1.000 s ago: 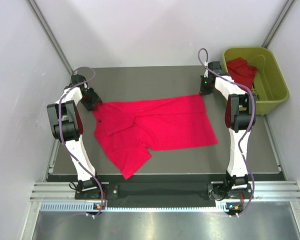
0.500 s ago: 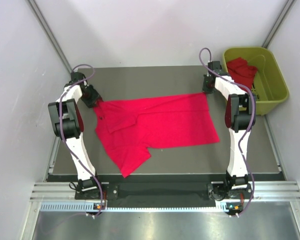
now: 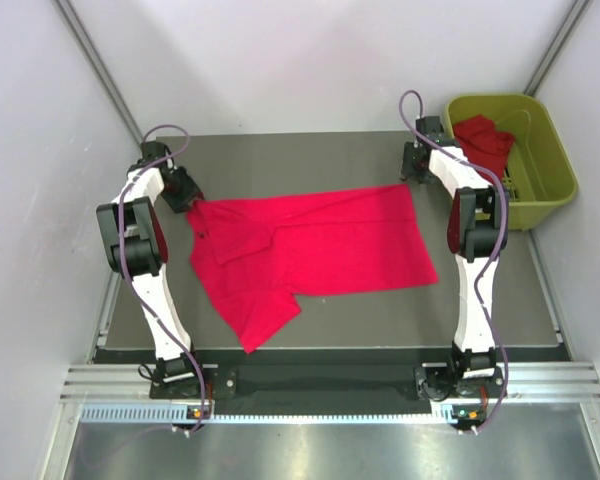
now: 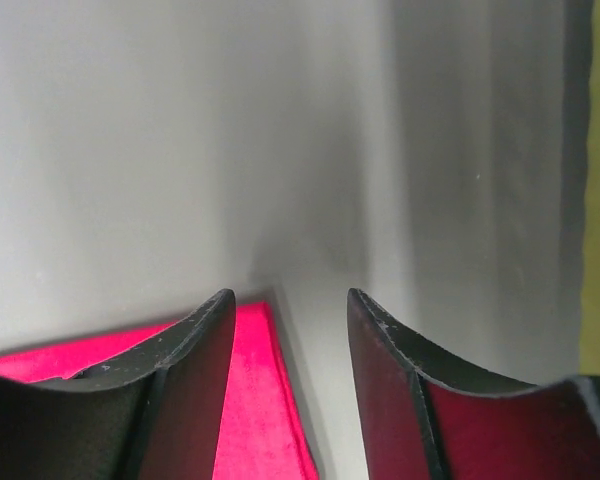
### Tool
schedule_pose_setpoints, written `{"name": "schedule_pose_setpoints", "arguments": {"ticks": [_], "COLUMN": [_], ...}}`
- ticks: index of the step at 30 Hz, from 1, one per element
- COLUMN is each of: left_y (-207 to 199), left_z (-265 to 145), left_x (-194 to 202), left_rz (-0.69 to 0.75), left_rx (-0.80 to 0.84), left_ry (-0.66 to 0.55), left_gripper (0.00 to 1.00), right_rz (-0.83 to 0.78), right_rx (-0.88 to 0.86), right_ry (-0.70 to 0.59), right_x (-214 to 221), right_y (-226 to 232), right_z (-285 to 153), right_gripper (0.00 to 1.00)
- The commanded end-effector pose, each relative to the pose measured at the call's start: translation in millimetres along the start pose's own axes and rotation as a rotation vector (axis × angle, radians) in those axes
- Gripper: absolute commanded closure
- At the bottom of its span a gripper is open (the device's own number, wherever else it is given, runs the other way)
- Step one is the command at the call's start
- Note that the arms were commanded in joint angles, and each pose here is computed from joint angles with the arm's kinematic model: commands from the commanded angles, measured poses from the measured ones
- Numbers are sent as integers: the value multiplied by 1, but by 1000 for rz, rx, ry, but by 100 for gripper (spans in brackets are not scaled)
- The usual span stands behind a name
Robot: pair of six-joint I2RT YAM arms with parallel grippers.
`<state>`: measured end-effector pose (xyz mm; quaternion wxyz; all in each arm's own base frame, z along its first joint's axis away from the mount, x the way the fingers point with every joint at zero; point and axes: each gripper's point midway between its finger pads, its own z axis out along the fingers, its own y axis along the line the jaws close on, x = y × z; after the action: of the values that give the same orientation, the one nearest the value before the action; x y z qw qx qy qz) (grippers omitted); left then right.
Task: Fold and stack the t-shirts
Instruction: Fold the tshirt
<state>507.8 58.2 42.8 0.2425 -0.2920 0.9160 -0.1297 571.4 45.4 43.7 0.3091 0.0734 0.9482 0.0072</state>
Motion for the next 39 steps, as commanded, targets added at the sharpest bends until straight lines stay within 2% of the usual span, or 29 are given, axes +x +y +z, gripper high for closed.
{"name": "schedule_pose_setpoints", "arguments": {"ticks": [1,4,5,8,9,15,16,18,20,23,27,28,29,33,36,39], "left_y": [-2,-1,0,5,4,-3,-4,-5,-7,-6,-2,-2,-2,5,2,-7], "left_z": [-16,0,2,9,9,16,20,25,26,28,27,23,19,-3,-24,-42], "left_x": [0,3,2,-6,-12,-28,-30,-33,-35,-36,-38,-40,-42,-45,-49,-50], "left_rz": [32,24,23,26,32,49,51,40,30,25,30,34,32,28,31,36], "left_rx": [16,26,22,-7,-3,34,40,61,79,76,53,46,36,-31,-37,-17], "left_ry": [-5,14,16,-1,-22,-76,-82,-85,-88,-96,-109,-119,-127,-143,-174,-193], "left_gripper": [45,56,62,70,77,87,95,100,100,100,100,95,80,63,54,52], "right_rz": [-15,-17,-20,-33,-33,-34,-28,-19,-15,-15,-13,-10,-11,2,6,-6], "right_rx": [-42,-37,-37,-49,-53,-127,-131,-133,-126,-111,-94,-92,-93,-96,-99,-104], "right_ry": [-80,-62,-58,-40,-37,-17,-10,3,12,4,7,2,1,-20,-21,-16], "right_x": [-31,-24,-23,-17,-16,-13,-11,-7,-2,0,-6,-9,-11,-22,-25,-23], "right_y": [14,12,11,12,13,28,28,29,27,23,18,17,18,19,21,25], "right_z": [-44,-40,-38,-27,-24,-4,-1,0,0,-4,-9,-10,-13,-31,-47,-62], "right_gripper": [51,50,50,50,50,58,59,61,61,54,52,52,52,52,52,51]}}
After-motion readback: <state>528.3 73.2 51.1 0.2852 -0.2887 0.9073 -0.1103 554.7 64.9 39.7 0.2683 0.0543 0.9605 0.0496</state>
